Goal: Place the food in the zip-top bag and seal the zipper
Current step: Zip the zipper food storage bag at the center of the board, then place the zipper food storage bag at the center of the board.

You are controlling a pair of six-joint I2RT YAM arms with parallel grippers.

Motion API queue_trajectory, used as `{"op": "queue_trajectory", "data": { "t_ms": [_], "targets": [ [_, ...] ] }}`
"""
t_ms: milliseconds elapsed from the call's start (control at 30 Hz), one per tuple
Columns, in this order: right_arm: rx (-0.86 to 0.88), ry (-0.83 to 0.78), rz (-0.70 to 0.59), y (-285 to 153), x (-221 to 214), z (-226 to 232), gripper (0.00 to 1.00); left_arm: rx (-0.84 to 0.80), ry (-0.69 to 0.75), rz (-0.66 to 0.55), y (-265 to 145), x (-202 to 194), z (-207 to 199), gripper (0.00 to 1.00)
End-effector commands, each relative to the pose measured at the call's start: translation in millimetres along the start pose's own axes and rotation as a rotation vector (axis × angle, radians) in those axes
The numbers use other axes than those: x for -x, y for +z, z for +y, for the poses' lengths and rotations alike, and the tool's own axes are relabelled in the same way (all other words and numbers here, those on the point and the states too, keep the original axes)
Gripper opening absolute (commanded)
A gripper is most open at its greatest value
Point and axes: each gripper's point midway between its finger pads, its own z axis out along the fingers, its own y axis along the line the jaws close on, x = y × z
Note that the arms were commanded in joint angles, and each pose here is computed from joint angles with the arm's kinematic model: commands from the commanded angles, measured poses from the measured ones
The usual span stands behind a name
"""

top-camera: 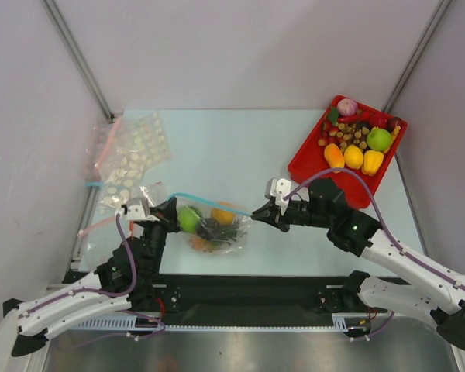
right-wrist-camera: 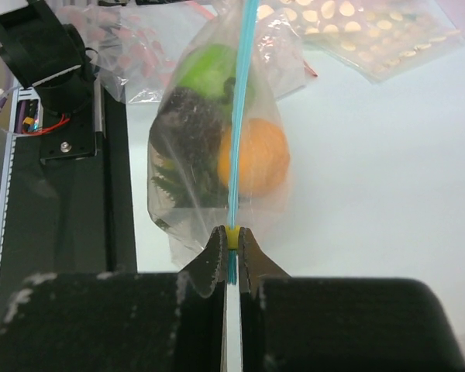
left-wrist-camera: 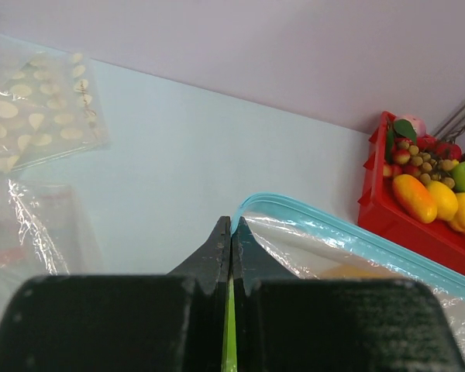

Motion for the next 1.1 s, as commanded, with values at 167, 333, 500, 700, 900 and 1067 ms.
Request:
{"op": "queue_trajectory", "data": {
  "t_ms": [167, 333, 500, 700, 900, 1067],
  "targets": [
    [-0.094, 0.072, -0.006, -19.9, 8.4, -18.8, 0.00, 0.170, -0.015, -0.049, 2.1, 9.4, 29.2, 0.00],
    [-0.101, 0.085, -0.010, -22.3, 8.3, -19.6, 0.00, 0.057, 0.005, -0.030, 7.2, 2.8, 5.5, 0.01],
    [-0.161, 0.142, -0.016, -25.4, 5.6, -31.3, 0.00, -0.045, 0.053, 0.008, 14.5, -4.8, -23.0, 0.21],
    [-0.391, 0.322, -0.047, -44.9, -11.3, -80.8, 0.00, -0.078, 0.136, 0.092, 23.8, -24.3, -43.3, 0.75],
    [-0.740, 0.510, -0.107, -93.7, -48.2, -145.1, 0.00, -0.058, 0.172, 0.143, 27.7, -32.3, -47.3, 0.93],
    [-1.015, 0.498, -0.245, -145.7, -55.2, -174.0, 0.00, -0.074, 0.133, 0.119, 25.3, -27.1, -47.1, 0.93]
  ]
}}
